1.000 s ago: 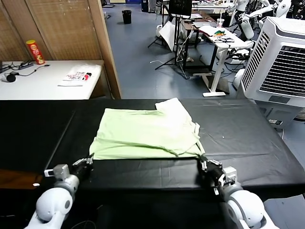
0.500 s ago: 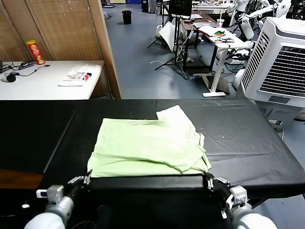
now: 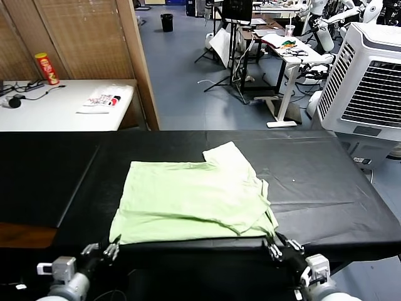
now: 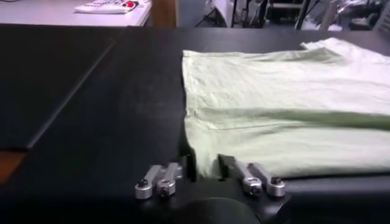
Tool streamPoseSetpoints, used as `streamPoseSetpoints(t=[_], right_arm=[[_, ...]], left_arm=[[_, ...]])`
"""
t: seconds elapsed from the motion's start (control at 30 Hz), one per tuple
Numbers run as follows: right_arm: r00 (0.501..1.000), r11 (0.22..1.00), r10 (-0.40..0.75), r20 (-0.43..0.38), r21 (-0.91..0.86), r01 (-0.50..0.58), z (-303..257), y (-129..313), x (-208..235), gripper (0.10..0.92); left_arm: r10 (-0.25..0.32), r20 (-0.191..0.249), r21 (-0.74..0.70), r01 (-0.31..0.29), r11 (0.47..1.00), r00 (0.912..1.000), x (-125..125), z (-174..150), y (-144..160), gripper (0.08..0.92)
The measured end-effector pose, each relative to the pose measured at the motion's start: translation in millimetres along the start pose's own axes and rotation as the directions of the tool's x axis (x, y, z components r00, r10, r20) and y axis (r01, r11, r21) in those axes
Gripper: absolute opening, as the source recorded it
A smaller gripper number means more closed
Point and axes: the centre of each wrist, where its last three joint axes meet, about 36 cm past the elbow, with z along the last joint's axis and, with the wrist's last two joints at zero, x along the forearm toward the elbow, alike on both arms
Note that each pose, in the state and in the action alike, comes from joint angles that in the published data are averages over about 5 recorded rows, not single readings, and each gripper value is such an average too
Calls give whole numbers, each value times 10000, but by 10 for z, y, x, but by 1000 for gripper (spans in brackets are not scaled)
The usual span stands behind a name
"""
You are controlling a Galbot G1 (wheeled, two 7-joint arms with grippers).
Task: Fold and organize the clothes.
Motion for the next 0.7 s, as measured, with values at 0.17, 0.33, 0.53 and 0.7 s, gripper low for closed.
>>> streamPoseSetpoints(t=[0.17,0.33,0.53,0.7], right_arm=[[9964,9996,163,831,230,-183,-239,-170,-362,798],[9888,9994,298,1461,112,-318,-538,-338,-953,798],[9841,9986,523,1695,-38,-524,-955,-483,-1840,798],[9881,9975,699,1370,-171,-682,-1295,-510,-2543,798]], left_arm=[[195,608,138,-204,9997,9980,-53,-221,11,795],[379,1170,461,-435,9980,9924,-355,-577,72,798],[189,1799,896,-355,9953,9835,-870,-1108,256,798],[55,1628,1076,-233,9939,9866,-1355,-1447,416,798]])
